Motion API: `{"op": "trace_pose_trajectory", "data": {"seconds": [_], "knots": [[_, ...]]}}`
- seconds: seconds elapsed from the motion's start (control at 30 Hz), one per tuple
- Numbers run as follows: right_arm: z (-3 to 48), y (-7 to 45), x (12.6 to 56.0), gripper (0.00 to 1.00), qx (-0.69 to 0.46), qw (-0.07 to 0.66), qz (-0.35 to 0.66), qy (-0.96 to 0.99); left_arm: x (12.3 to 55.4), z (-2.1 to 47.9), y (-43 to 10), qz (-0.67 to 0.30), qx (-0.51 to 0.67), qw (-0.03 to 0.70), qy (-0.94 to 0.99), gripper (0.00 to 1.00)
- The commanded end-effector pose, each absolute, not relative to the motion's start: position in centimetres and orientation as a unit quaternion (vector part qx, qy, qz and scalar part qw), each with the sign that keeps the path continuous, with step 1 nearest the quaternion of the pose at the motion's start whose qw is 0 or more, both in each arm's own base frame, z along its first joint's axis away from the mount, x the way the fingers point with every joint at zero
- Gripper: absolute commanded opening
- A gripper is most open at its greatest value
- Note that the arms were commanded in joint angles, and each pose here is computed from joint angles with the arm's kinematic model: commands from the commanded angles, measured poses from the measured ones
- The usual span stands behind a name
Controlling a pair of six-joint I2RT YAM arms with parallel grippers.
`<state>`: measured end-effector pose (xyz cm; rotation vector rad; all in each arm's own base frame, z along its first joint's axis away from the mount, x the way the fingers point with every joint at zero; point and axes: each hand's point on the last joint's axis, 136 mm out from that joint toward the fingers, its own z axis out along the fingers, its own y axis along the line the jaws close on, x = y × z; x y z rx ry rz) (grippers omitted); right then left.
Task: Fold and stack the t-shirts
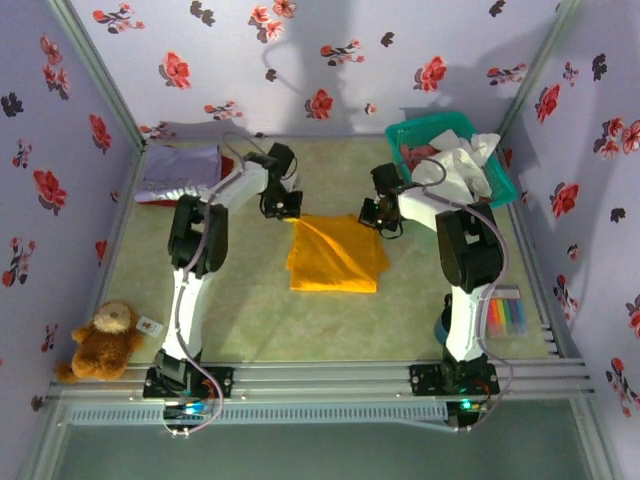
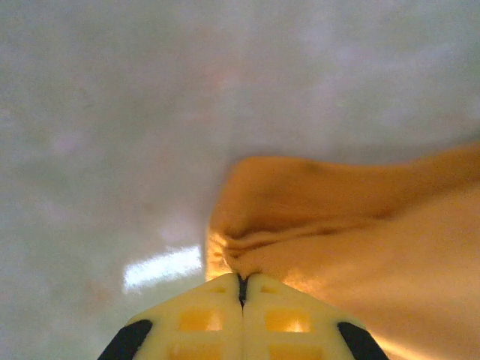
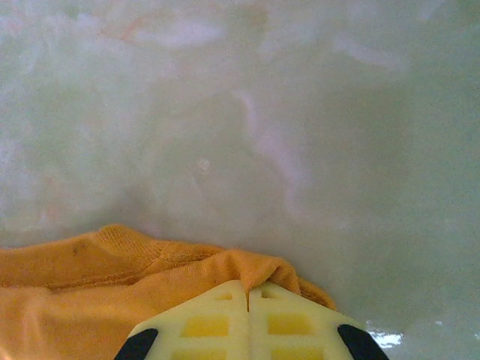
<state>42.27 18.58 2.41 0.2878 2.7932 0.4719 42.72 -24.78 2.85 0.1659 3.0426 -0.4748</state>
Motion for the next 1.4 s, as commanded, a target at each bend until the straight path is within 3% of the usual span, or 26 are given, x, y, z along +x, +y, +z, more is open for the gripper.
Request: {"op": "trace_pose_trajectory", "data": {"seconds": [0.0, 0.1, 0.2, 0.27, 0.33, 0.47, 0.6, 0.7, 0.83, 1.0, 1.27, 1.37], "knots": [[3.5, 18.4, 40.0, 0.14, 0.078, 0.112, 0.158, 0.978, 41.8, 0.6, -23.7, -0.151, 0.063, -0.009, 0.987, 0.0], [7.0, 19.1, 40.2, 0.33, 0.064, 0.131, 0.176, 0.974, 41.6, 1.3, -24.6, -0.177, 0.073, -0.008, 0.981, 0.0], [10.9, 19.1, 39.5, 0.46, 0.058, 0.151, 0.187, 0.969, 41.4, 3.1, -24.8, -0.188, 0.075, 0.005, 0.979, 0.19], [12.5, 18.7, 38.3, 0.5, 0.056, 0.15, 0.186, 0.969, 41.2, 5.1, -24.7, -0.194, 0.077, 0.021, 0.978, 0.36], [13.2, 17.9, 36.7, 0.51, 0.064, 0.143, 0.176, 0.972, 41.1, 7.6, -24.7, -0.197, 0.079, 0.046, 0.976, 0.43], [12.9, 15.3, 33.2, 0.47, 0.104, 0.141, 0.146, 0.974, 40.1, 12.8, -25.2, -0.189, 0.083, 0.097, 0.974, 0.46], [9.9, 14.5, 30.2, 0.41, 0.121, 0.11, 0.144, 0.976, 37.4, 14.6, -27.1, -0.149, 0.109, 0.101, 0.978, 0.48], [7.5, 14.8, 29.1, 0.34, 0.124, 0.091, 0.158, 0.975, 34.5, 14.0, -30.8, -0.145, 0.144, 0.092, 0.975, 0.48], [5.9, 15.5, 28.3, 0.33, 0.119, 0.077, 0.182, 0.973, 31.7, 12.6, -34.3, -0.137, 0.174, 0.075, 0.972, 0.41], [4.4, 14.8, 27.7, 0.31, 0.096, 0.07, 0.167, 0.979, 29.2, 11.3, -37.1, -0.136, 0.199, 0.051, 0.969, 0.4], [1.6, 15.5, 28.3, 0.29, 0.079, 0.039, 0.166, 0.982, 28.5, 10.7, -38.9, -0.153, 0.187, 0.045, 0.969, 0.4], [1.0, 15.2, 28.2, 0.2, 0.08, 0.032, 0.156, 0.984, 28.5, 10.4, -39.0, -0.153, 0.182, 0.043, 0.97, 0.4]]}}
